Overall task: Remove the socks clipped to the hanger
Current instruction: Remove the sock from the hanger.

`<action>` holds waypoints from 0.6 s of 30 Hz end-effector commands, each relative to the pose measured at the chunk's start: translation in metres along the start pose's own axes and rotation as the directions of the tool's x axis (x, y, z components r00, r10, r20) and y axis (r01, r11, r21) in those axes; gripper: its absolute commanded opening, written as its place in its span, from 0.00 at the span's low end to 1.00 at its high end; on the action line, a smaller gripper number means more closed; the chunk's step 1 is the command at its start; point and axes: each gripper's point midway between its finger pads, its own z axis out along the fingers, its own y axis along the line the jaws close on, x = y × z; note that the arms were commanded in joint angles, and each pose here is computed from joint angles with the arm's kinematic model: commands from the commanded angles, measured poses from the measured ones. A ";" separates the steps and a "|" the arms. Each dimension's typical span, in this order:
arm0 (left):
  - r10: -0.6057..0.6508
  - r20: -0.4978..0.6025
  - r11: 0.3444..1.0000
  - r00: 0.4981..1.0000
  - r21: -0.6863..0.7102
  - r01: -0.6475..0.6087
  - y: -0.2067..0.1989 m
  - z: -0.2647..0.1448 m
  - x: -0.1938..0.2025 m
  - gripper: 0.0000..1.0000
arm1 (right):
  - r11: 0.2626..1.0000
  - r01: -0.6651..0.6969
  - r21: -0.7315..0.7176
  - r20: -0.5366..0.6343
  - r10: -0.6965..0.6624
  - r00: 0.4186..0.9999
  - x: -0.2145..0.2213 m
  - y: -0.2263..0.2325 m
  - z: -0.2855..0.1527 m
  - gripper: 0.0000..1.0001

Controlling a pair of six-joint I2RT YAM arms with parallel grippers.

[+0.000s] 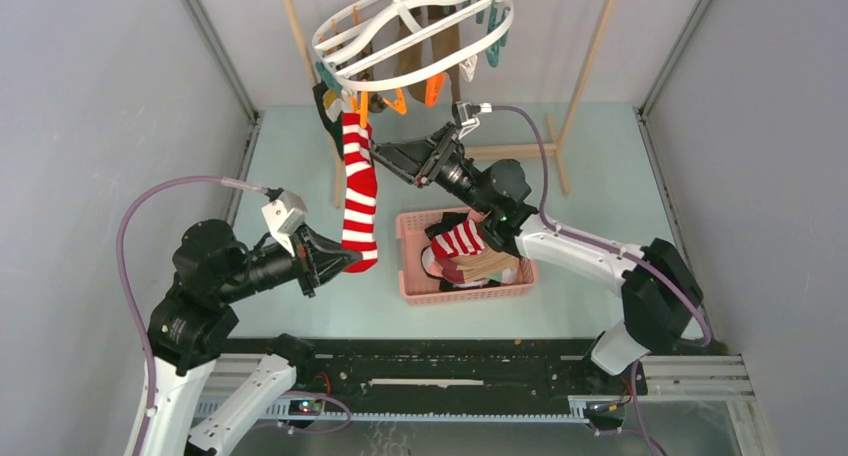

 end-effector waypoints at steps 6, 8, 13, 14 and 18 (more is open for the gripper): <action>-0.041 0.018 0.997 0.999 0.064 0.040 -0.017 -0.004 -0.008 0.00 | 0.962 -0.228 -0.151 0.029 0.235 0.971 -0.007 0.006 0.012 0.88; -0.040 0.022 0.997 0.999 0.067 0.039 -0.019 -0.005 -0.010 0.00 | 0.950 -0.257 -0.175 0.020 0.265 0.964 -0.007 0.008 0.017 0.88; -0.037 0.030 0.997 0.999 0.067 0.035 -0.020 -0.006 -0.015 0.00 | 0.920 -0.297 -0.256 0.019 0.312 0.950 -0.011 0.014 0.024 0.88; -0.038 0.029 0.997 0.999 0.065 0.036 -0.020 -0.006 -0.015 0.00 | 0.911 -0.303 -0.281 0.022 0.322 0.946 -0.015 0.017 0.025 0.88; -0.037 0.024 0.998 0.999 0.058 0.036 -0.018 -0.006 -0.013 0.00 | 0.889 -0.312 -0.334 0.024 0.339 0.940 -0.026 0.026 0.030 0.86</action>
